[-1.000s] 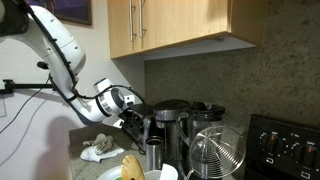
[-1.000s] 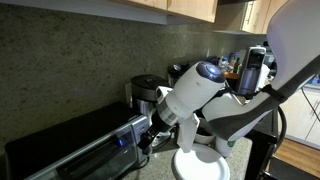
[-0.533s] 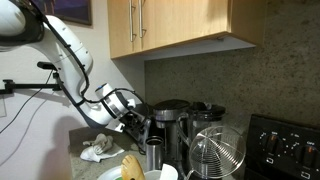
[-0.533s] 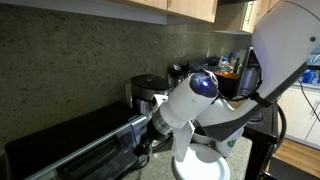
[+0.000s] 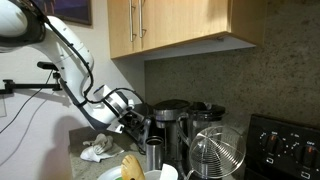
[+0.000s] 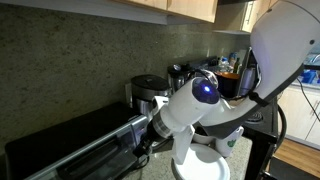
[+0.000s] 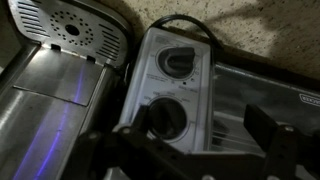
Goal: Turn the top knob of the toaster oven
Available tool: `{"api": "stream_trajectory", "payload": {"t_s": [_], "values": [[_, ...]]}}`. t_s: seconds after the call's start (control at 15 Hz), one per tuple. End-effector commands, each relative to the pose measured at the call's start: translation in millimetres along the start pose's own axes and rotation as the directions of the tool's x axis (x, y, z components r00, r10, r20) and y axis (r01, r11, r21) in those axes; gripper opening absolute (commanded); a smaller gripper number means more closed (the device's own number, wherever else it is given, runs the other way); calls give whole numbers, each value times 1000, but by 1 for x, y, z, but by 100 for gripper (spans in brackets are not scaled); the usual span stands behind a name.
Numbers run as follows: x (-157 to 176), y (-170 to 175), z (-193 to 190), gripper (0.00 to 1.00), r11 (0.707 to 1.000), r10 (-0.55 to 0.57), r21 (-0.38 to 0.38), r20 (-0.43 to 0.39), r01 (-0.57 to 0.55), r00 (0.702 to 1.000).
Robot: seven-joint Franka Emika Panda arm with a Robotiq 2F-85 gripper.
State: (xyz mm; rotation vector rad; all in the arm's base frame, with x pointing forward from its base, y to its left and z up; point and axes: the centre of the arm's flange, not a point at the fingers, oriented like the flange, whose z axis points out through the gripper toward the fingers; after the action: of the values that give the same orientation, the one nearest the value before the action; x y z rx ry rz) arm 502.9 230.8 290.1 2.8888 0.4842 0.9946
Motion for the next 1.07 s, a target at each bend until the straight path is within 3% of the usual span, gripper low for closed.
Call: {"api": "stream_trajectory", "payload": {"t_s": [0.0, 0.13, 0.33, 0.6, 0.73, 0.93, 1.0], "values": [[-2, -2, 9, 73, 999, -6, -38, -22, 5, 1000], [-1, 1, 9, 63, 998, -9, -56, -28, 7, 1000], [-1, 7, 10, 37, 997, -5, -75, -34, 3, 999], [-2, 5, 8, 24, 997, -18, -74, -45, 15, 999], [-1, 1, 7, 8, 997, -19, -73, -47, 15, 999], [3, 2, 0, 3, 997, -20, -74, -52, 16, 998], [4, 2, -2, 6, 997, -22, -73, -49, 19, 999]]}}
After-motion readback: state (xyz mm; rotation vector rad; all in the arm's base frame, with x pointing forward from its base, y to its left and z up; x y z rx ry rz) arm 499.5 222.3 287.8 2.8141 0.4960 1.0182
